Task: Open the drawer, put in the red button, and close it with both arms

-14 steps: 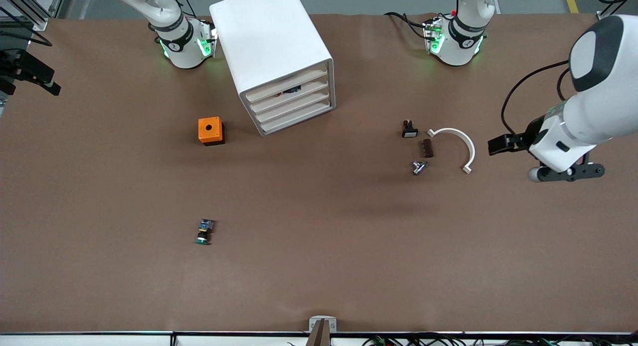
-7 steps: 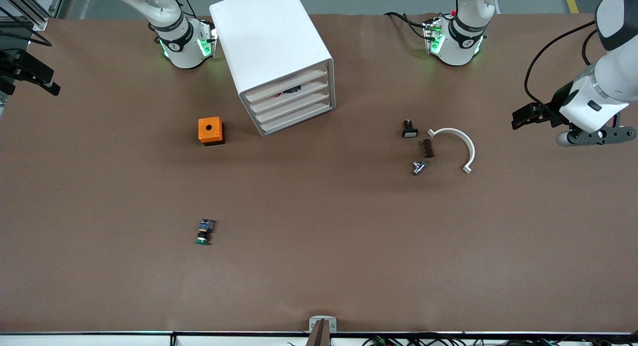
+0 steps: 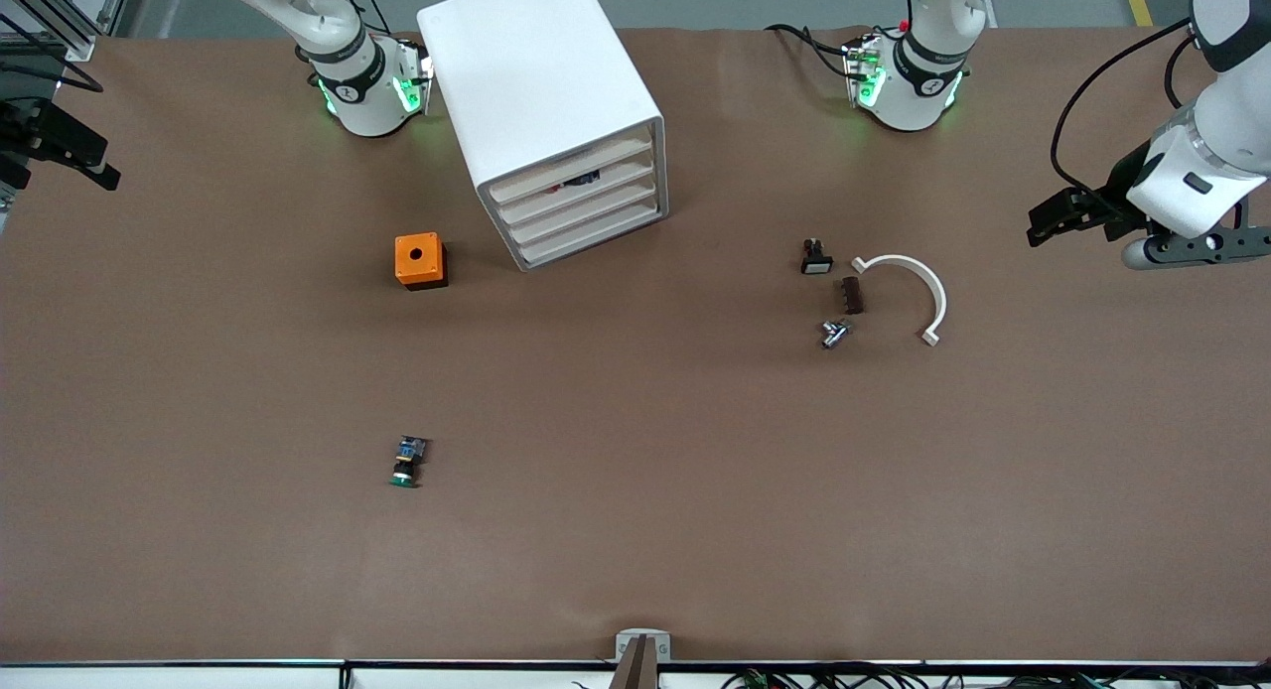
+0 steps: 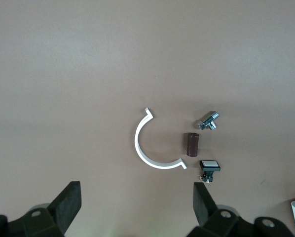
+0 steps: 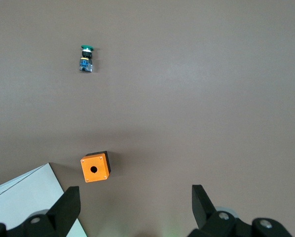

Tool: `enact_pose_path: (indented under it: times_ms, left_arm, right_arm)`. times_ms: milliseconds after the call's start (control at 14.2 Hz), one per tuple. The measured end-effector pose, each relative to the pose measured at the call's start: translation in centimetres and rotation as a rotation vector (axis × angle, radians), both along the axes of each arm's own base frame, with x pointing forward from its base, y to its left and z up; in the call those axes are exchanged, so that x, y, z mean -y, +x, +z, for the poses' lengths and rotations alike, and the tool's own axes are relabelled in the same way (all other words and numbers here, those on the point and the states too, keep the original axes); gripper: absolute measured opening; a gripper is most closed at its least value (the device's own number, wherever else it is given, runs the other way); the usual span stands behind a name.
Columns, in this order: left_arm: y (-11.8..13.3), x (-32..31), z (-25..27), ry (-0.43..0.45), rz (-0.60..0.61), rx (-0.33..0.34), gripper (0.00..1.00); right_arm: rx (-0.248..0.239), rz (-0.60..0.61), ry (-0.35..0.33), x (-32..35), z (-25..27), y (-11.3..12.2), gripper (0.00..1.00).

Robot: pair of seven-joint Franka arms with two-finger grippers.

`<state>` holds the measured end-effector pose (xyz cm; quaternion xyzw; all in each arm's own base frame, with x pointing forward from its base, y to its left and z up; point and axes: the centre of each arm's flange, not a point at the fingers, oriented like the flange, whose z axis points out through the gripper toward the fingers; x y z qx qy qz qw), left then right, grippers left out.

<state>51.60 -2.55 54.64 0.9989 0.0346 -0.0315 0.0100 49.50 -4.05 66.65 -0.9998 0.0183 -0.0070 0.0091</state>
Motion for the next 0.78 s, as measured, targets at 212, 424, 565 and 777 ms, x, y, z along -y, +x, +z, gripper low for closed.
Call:
enact_pose_path:
  times_ms: [212,424,565,777]
  left_arm:
    - [-0.1,-0.1,0.3,0.0,0.001,0.008,1.0]
    - [-0.3,-0.1,1.0,0.0,0.002,0.024,1.0]
    - [-0.4,-0.3,1.3,0.0,0.007,0.033,1.0]
    - [-0.4,-1.2,1.7,0.0,0.024,0.042,1.0]
  right_arm:
    - [0.0,0.0,0.0,0.0,0.0,0.0,1.0]
    - [0.009,0.012,-0.001,0.1,0.1,0.1,1.0]
    - [0.011,0.021,-0.001,0.2,0.1,0.1,1.0]
    - [0.013,0.025,-0.001,0.2,0.1,0.1,1.0]
